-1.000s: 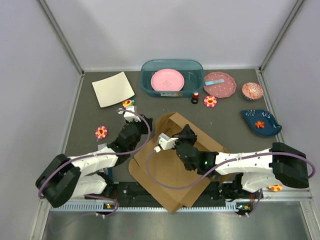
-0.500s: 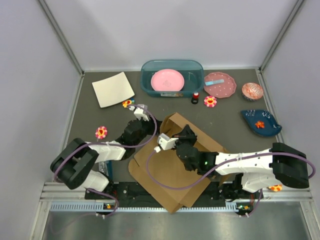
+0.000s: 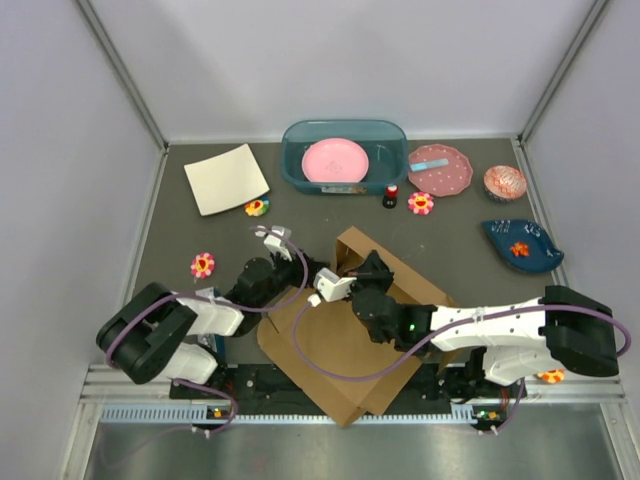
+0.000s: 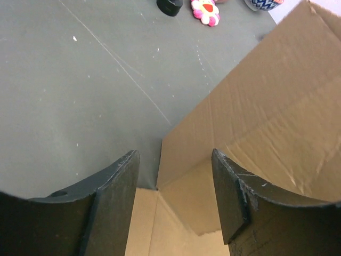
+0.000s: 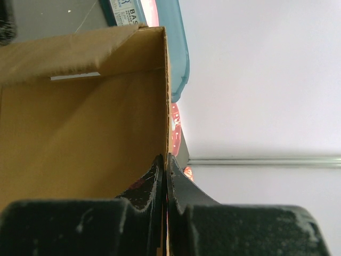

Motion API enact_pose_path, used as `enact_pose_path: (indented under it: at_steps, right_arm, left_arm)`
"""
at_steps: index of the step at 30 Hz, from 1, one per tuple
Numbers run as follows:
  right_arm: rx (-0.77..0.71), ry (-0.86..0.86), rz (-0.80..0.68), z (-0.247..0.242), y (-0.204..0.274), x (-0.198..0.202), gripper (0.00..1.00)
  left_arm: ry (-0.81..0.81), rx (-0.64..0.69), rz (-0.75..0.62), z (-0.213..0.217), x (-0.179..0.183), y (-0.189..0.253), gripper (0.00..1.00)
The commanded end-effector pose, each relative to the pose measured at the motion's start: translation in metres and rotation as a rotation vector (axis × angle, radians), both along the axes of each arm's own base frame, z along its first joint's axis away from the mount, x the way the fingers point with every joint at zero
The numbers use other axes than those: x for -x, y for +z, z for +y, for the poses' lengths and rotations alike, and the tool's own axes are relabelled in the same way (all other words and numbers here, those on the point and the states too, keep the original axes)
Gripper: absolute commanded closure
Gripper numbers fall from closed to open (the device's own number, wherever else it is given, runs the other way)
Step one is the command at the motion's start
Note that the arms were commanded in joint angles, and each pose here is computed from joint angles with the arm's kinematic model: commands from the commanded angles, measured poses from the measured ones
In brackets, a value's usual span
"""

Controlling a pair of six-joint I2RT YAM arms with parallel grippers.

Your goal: Fold the paper box

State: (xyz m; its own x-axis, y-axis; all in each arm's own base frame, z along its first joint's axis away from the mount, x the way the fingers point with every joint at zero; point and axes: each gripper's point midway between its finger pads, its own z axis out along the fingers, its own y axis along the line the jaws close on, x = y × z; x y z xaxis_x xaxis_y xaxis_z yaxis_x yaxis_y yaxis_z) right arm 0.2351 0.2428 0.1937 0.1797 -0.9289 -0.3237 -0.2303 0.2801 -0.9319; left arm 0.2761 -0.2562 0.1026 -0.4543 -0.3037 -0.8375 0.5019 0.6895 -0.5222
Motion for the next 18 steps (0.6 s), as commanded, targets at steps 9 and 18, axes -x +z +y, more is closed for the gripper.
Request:
enact_pose_path:
  at_steps: [9,18]
  right_arm:
    - [-0.016,0.058,0.041,0.014,-0.009,0.007,1.0]
    - [-0.018,0.058,0.045,0.016,-0.009,0.007,1.0]
  left_arm:
    - [-0.071,0.049,-0.227,-0.007,0.015,0.041,0.29]
    - [-0.069,0.046,-0.278,-0.017,0.013,0.049,0.14]
